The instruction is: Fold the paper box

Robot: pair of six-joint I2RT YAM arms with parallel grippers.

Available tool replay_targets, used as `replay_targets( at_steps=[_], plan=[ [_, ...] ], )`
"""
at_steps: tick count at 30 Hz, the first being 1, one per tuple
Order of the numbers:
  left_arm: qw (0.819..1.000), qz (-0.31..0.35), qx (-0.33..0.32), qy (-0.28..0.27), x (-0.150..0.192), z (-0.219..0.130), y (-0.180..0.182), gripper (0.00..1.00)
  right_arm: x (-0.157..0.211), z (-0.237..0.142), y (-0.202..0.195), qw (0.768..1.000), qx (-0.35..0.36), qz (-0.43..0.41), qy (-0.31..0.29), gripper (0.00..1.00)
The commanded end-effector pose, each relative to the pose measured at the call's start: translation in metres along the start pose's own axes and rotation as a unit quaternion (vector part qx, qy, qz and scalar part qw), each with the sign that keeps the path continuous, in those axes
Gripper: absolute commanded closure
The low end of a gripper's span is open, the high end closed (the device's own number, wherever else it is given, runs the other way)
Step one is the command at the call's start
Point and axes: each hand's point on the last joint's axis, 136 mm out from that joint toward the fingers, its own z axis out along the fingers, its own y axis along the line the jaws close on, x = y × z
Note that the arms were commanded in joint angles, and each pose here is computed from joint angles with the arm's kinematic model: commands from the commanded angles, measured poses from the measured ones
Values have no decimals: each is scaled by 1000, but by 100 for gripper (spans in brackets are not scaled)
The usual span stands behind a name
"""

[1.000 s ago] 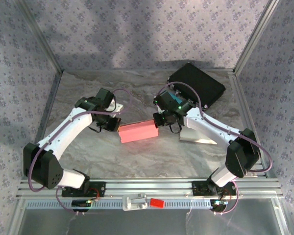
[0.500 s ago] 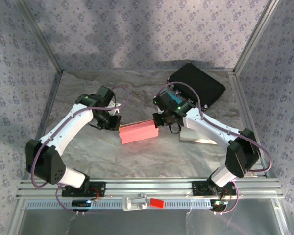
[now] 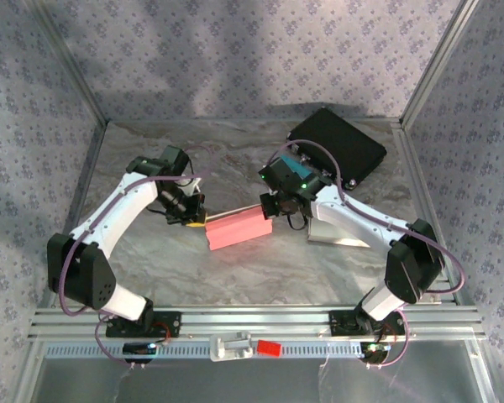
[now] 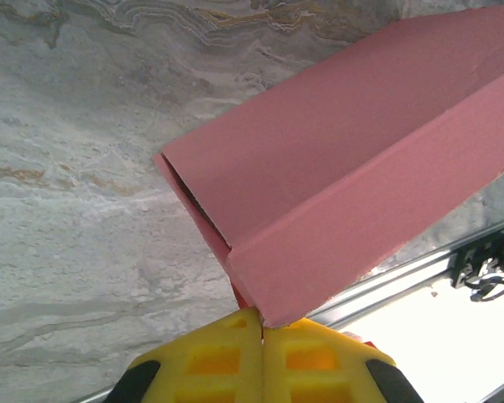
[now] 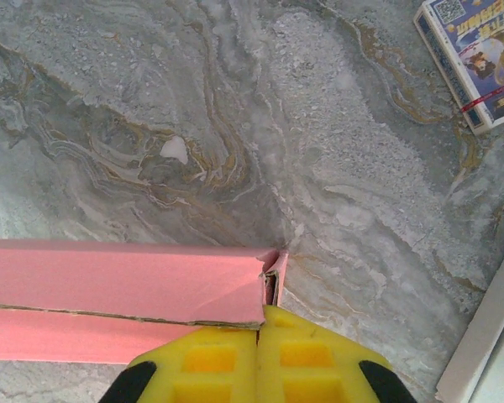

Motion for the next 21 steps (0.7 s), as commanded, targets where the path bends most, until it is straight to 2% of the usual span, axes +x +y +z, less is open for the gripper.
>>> replay_targets(
  at_steps=[1,21],
  plan=[
    [998,-12,53,11,0,-1,-19,100,36,15,5,997,4,-8,72,100],
    [996,-28,80,30,7,8,-18,100,37,16,3,997,9,-3,73,100]
  ],
)
